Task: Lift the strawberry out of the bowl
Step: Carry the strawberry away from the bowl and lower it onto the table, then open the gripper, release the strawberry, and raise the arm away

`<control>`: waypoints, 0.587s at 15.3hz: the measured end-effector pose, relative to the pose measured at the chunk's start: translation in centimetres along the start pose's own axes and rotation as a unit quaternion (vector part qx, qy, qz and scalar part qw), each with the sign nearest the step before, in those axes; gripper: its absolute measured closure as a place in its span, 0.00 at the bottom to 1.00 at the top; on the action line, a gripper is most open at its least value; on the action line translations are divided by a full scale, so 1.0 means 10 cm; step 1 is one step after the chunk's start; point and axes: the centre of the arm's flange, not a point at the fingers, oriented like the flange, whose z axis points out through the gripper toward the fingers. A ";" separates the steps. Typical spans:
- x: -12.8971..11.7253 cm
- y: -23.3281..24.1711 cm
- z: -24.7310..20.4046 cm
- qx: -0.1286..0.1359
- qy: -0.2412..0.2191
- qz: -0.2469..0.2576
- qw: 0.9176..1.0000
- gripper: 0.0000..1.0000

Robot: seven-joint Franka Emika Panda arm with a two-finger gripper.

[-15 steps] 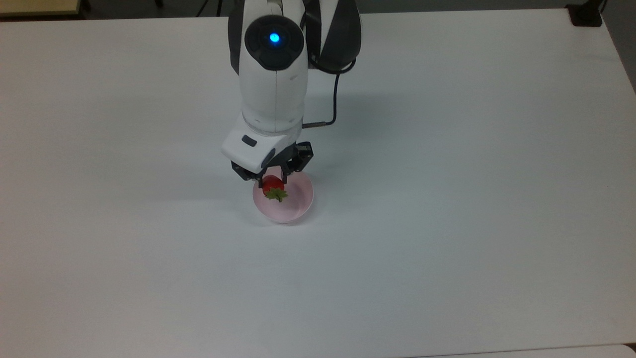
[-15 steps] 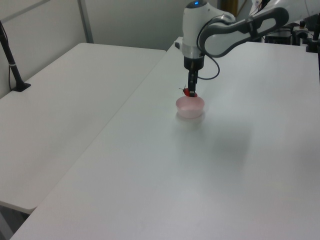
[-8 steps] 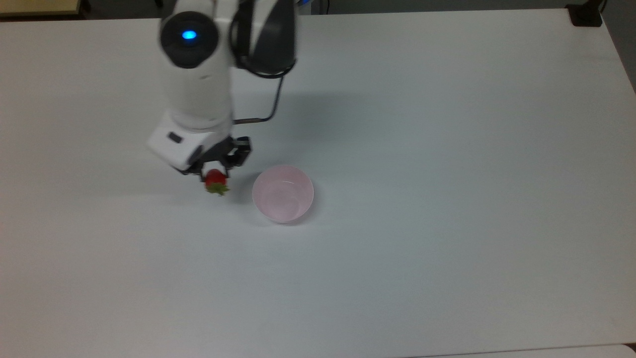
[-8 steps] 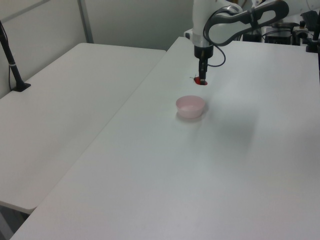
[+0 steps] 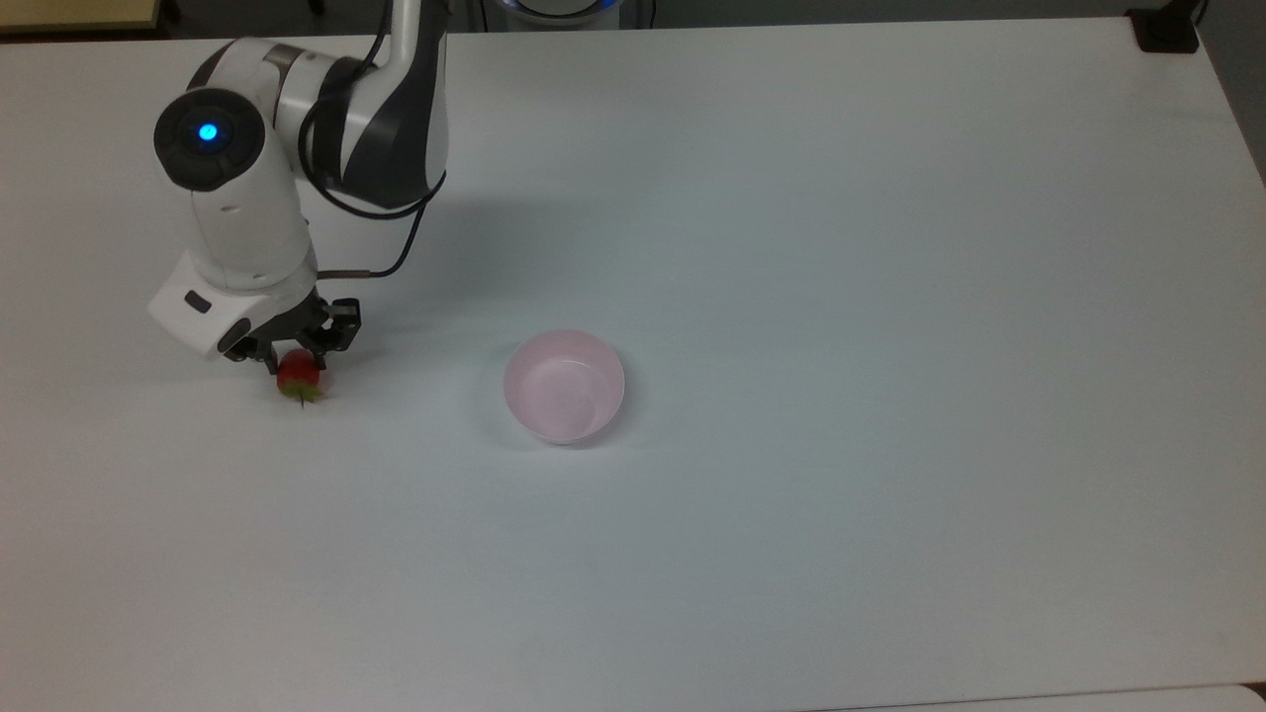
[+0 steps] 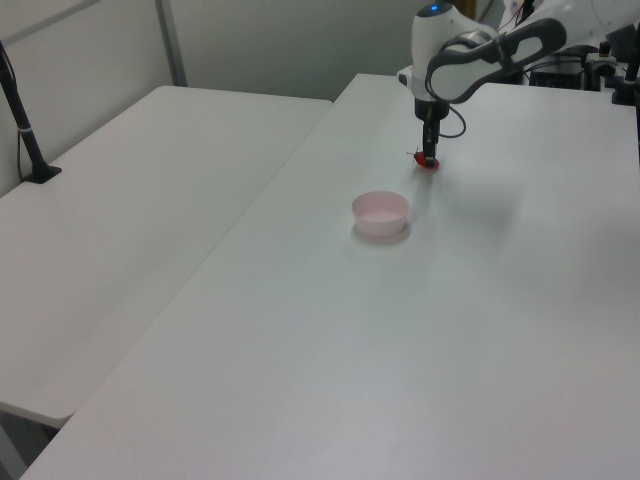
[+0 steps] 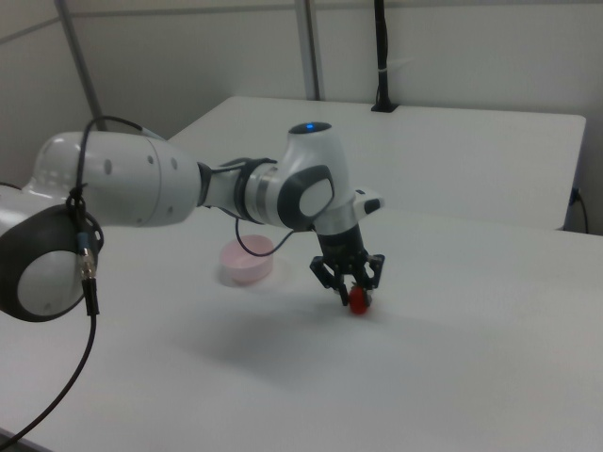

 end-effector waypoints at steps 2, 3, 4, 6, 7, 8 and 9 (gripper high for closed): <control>0.00 0.05 0.00 -0.003 0.006 0.003 1.000 0.54; 0.00 0.04 0.00 -0.003 0.006 0.002 1.000 0.53; 0.01 0.03 0.00 -0.003 0.006 0.001 1.000 0.47; 0.04 0.00 -0.04 -0.003 0.010 -0.001 1.000 0.27; 0.06 -0.02 -0.10 -0.005 0.015 -0.003 1.000 0.17; 0.08 -0.04 -0.21 -0.006 0.019 -0.005 1.000 0.09; 0.09 -0.10 -0.35 -0.005 0.017 -0.007 1.000 0.00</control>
